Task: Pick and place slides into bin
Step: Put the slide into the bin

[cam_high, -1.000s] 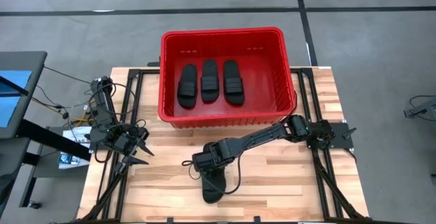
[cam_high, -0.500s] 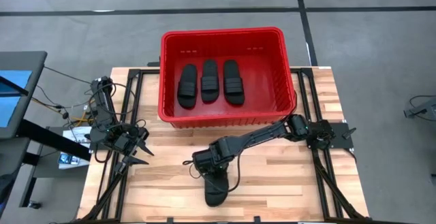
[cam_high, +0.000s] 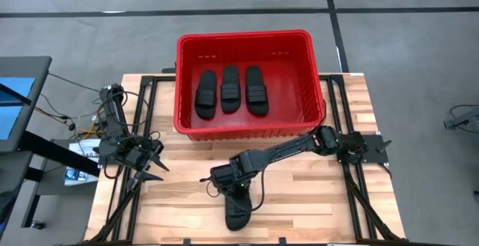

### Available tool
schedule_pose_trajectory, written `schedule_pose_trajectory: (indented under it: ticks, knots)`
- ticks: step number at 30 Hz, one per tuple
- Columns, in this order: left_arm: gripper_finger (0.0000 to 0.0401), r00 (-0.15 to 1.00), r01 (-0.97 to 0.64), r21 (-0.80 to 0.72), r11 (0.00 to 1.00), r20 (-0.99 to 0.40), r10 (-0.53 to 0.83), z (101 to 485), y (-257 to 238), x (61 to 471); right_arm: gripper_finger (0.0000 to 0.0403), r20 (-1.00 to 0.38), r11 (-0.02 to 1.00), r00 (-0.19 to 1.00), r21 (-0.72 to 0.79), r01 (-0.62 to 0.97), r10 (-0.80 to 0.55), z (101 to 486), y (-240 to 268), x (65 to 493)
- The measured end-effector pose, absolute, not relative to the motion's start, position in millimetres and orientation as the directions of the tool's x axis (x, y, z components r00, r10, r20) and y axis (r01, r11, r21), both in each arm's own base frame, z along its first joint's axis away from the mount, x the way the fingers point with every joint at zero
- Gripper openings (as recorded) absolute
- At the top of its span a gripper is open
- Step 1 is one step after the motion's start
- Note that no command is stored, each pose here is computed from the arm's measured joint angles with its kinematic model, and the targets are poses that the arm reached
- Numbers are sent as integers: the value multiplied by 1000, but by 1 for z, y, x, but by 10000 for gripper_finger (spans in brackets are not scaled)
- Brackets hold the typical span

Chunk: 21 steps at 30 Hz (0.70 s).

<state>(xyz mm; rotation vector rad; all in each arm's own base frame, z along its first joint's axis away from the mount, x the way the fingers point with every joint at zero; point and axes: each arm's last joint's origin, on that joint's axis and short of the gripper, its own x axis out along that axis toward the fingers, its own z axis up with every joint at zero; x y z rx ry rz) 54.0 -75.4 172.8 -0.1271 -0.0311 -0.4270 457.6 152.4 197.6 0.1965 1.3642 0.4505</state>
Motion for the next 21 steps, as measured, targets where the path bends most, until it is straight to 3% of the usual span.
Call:
schedule_pose_trajectory:
  ticks: [21]
  knots:
    - [156,910,415,-117,902,57,-411,173,-75,54,98,-884,891,173,395,-223,435,199,159,460]
